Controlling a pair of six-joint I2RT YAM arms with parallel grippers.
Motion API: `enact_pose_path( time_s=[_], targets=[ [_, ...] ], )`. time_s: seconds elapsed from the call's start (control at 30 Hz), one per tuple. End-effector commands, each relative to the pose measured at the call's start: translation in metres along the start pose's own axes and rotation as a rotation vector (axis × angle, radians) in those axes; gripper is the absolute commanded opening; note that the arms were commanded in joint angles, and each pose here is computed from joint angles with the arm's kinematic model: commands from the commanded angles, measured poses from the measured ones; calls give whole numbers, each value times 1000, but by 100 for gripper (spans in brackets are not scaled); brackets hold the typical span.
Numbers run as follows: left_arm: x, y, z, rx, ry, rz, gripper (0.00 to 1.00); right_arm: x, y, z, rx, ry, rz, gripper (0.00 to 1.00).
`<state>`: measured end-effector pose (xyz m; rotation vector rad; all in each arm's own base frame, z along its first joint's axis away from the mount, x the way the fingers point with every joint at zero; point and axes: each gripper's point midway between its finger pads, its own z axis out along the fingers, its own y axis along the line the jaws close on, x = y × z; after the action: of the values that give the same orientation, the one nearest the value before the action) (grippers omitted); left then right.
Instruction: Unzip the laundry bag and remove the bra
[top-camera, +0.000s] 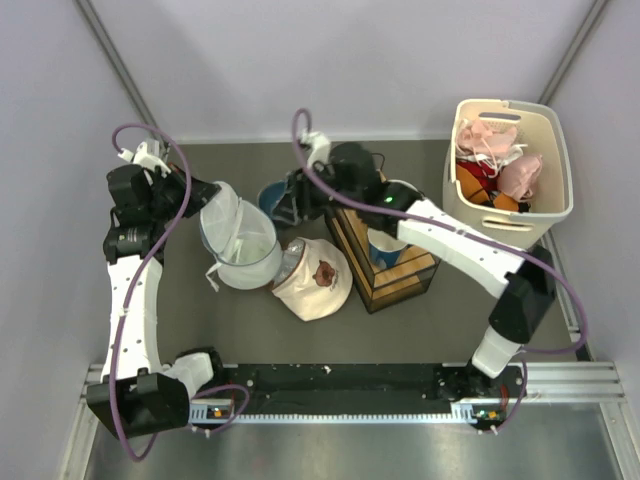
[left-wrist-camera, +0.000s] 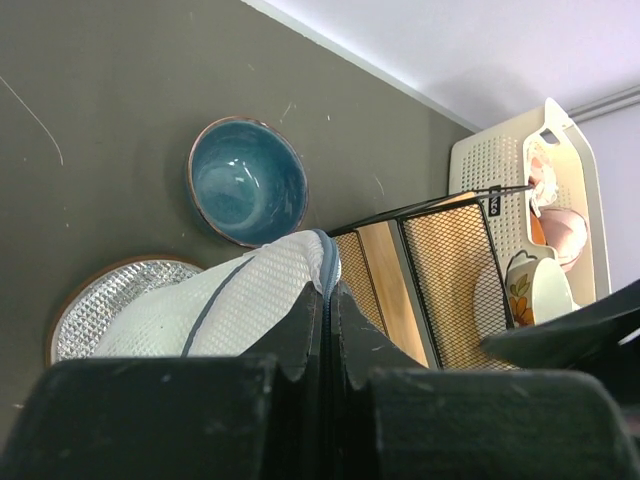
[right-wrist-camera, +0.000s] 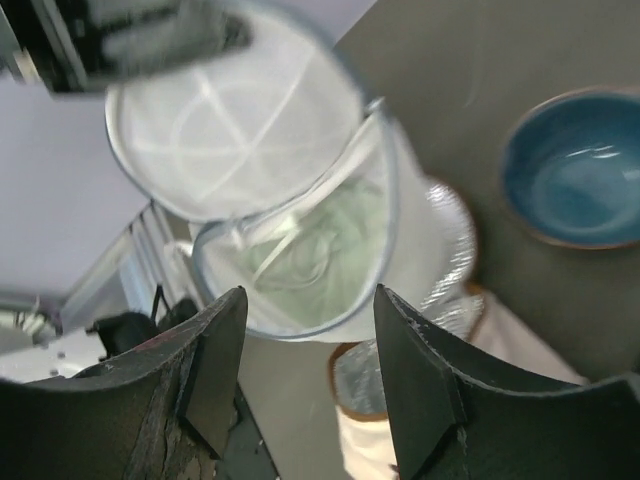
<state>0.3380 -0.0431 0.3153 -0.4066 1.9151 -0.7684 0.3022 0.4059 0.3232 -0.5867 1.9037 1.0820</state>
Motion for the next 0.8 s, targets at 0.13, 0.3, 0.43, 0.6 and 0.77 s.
enact_pose_path(
  time_s=[0.13,0.3,0.43,0.6,0.77],
  targets=[
    [-5,-12,-7,43,-30,41,0,46,56,53,-130,119,-75,59],
    [-4,-14,-8,55,-30,41,0,84,57,91,-115,204,-74,63],
    [-3,-15,-9,56,-32,49,0,101,45,113,-86,239,-54,64],
    [-2,-12,-8,51,-30,47,0,114,47,128,-105,273,-34,64],
    [-1,-13,-7,61,-26,39,0,135,36,148,-76,306,-8,60]
  ],
)
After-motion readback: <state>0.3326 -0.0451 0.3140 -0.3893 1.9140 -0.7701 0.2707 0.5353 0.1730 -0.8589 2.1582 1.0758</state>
